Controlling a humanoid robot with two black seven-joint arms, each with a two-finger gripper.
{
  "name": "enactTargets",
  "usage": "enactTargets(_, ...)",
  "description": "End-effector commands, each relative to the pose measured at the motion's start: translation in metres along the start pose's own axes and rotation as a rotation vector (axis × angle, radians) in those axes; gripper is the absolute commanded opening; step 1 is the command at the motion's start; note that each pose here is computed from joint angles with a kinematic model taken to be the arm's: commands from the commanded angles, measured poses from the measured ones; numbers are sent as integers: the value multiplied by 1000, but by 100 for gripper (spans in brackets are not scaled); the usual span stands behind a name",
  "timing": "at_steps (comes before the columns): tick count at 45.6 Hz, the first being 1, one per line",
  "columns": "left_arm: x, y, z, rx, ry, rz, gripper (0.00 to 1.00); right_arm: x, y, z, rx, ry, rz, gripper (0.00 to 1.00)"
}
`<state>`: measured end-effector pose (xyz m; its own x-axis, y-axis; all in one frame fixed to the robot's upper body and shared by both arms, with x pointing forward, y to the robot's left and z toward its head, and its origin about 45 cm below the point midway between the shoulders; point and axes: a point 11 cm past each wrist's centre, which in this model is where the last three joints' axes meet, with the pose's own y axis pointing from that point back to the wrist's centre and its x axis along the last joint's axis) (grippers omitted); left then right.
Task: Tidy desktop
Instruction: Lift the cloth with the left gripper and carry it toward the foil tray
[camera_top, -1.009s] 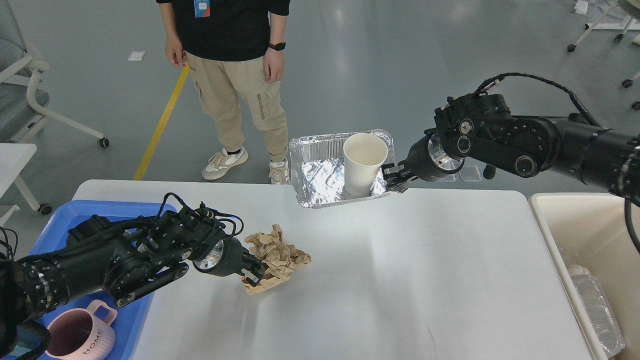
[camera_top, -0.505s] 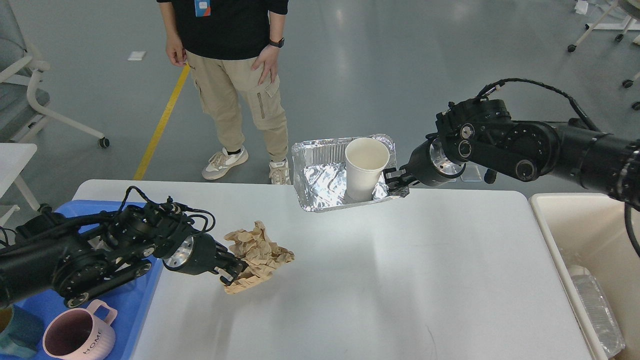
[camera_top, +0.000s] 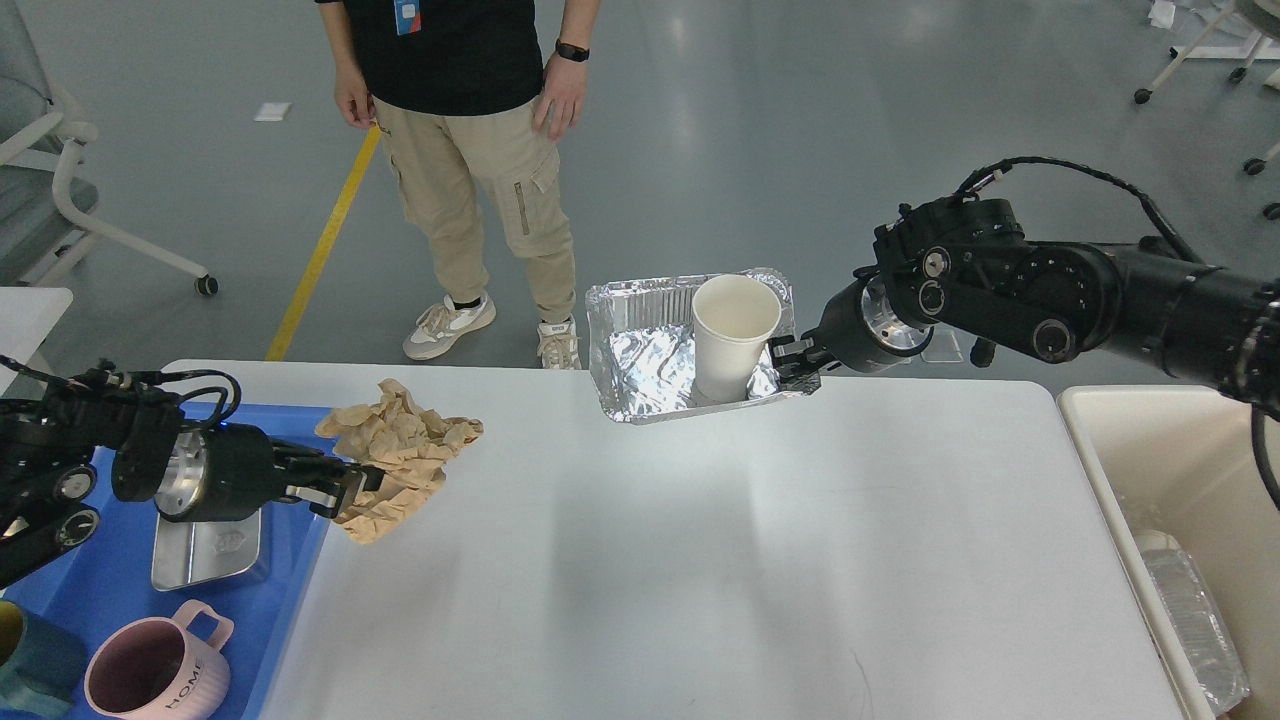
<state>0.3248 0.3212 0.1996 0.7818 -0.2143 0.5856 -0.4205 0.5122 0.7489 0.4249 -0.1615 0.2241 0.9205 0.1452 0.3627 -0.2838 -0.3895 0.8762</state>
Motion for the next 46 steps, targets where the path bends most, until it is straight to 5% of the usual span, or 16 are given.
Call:
enactTargets(1, 13, 25, -10, -2, 103, 90, 4, 0, 0, -1, 1, 1, -1, 0)
enactTargets(25, 78, 85, 12, -131, 212, 276, 5, -1, 0, 0, -2, 1, -4, 0)
enactTargets(46, 154, 53, 93, -340, 67, 285, 7, 1, 1, -6, 6, 16, -7, 0)
